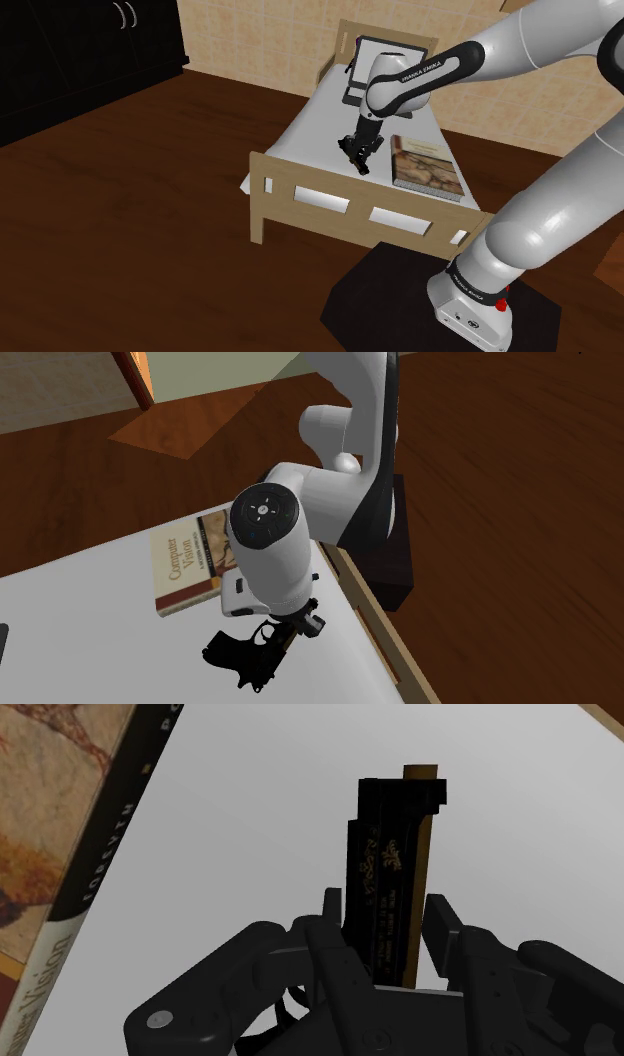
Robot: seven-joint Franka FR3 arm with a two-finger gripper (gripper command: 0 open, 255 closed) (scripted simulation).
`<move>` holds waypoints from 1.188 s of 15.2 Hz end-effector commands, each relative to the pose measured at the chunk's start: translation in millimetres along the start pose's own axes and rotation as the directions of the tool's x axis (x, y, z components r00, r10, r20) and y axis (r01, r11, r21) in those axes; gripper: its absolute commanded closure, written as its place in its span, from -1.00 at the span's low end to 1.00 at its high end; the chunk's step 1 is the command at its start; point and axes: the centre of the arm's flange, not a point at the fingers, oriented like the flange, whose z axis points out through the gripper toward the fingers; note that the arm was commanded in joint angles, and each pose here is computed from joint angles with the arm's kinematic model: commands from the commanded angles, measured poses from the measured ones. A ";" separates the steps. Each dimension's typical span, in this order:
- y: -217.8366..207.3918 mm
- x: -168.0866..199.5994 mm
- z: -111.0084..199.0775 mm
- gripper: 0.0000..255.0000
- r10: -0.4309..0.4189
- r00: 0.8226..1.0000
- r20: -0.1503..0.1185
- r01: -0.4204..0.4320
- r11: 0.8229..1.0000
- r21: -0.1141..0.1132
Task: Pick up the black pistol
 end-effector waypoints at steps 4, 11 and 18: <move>0.0 0.1 -0.1 1.00 0.000 1.000 0.000 0.000 1.000 0.000; -0.7 -0.8 -31.3 1.00 0.000 1.000 0.000 0.000 1.000 0.000; -1.2 -1.5 -68.2 1.00 0.000 1.000 0.000 0.000 1.000 0.000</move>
